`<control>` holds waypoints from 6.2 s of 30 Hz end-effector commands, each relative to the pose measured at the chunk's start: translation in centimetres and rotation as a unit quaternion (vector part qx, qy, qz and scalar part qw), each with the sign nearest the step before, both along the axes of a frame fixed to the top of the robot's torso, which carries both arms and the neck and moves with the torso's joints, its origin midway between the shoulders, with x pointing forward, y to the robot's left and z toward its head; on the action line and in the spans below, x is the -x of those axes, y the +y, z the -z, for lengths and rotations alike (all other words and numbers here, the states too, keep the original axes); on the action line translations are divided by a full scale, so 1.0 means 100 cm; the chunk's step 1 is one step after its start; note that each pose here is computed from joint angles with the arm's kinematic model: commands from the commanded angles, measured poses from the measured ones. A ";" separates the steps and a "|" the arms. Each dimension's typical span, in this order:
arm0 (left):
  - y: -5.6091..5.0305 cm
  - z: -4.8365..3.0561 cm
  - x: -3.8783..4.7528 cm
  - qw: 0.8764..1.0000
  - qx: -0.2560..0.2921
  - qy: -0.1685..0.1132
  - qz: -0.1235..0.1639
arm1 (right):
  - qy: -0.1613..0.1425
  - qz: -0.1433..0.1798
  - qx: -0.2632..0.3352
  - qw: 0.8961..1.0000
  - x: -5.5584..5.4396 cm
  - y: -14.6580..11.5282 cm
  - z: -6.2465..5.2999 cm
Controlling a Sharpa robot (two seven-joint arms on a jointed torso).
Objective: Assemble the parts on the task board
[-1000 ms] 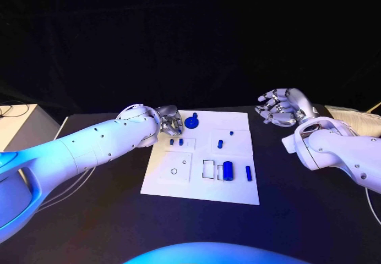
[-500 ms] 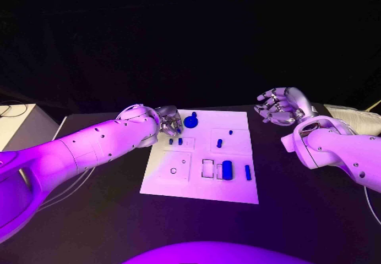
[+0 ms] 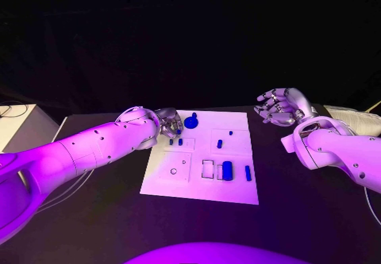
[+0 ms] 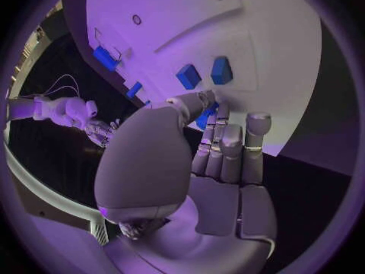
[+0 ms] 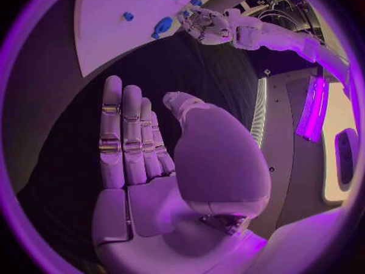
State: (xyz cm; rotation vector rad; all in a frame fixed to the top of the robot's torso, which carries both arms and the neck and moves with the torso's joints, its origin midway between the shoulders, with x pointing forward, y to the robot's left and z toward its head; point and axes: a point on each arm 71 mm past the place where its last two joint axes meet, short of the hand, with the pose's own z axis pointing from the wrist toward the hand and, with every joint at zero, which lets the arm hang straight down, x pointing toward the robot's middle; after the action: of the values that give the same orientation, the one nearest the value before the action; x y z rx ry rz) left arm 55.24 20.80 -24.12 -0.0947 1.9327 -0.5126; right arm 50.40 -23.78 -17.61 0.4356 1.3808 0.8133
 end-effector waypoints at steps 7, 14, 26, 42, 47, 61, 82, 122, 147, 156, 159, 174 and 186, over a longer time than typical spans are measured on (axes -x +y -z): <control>0.000 -0.0030 -0.0003 1.000 0.010 -0.015 -0.005 | -0.005 -0.012 0.009 1.000 0.000 0.002 0.000; 0.005 -0.0035 -0.0005 1.000 0.009 -0.016 -0.010 | 0.005 -0.025 0.029 0.999 0.000 0.004 0.002; 0.028 -0.0086 -0.0007 1.000 0.005 0.006 -0.028 | 0.047 -0.098 0.165 0.980 -0.003 0.009 0.015; 0.072 -0.0421 0.0025 0.925 0.358 -0.013 -0.124 | 0.019 -0.111 0.323 0.940 -0.011 0.039 0.024; 0.079 -0.0416 0.0160 0.875 0.464 0.007 -0.141 | 0.014 -0.109 0.347 0.931 -0.016 0.054 0.028; 0.078 -0.0378 0.0427 0.829 0.539 0.029 -0.150 | 0.027 -0.118 0.375 0.919 -0.032 0.081 0.038; 0.069 -0.0416 0.0512 0.815 0.559 0.027 -0.149 | 0.065 -0.139 0.388 0.909 -0.035 0.096 0.062; 0.069 -0.0414 0.0525 0.819 0.552 0.031 -0.153 | 0.018 -0.114 0.414 0.903 -0.031 0.108 0.065; 0.073 -0.0414 0.0527 0.820 0.550 0.028 -0.156 | -0.084 -0.098 0.355 0.926 -0.015 0.095 0.037; 0.075 -0.0416 0.0531 0.820 0.550 0.027 -0.157 | -0.099 -0.115 0.315 0.937 0.001 0.097 0.023; 0.074 -0.0415 0.0532 0.820 0.550 0.028 -0.156 | -0.094 -0.122 0.313 0.937 0.005 0.100 0.021; 0.075 -0.0405 0.0544 0.820 0.550 0.030 -0.158 | -0.060 -0.148 0.313 0.936 0.016 0.100 0.024; 0.076 -0.0392 0.0560 0.820 0.549 0.031 -0.159 | -0.009 -0.207 0.317 0.925 0.036 0.107 0.032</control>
State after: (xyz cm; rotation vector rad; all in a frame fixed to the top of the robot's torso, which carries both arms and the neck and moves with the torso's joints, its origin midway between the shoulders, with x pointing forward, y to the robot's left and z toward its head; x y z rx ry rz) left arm 49.68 28.60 -20.28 -1.1647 1.3971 -1.3282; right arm 47.22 -13.41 -20.31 -0.3388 1.5801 0.6236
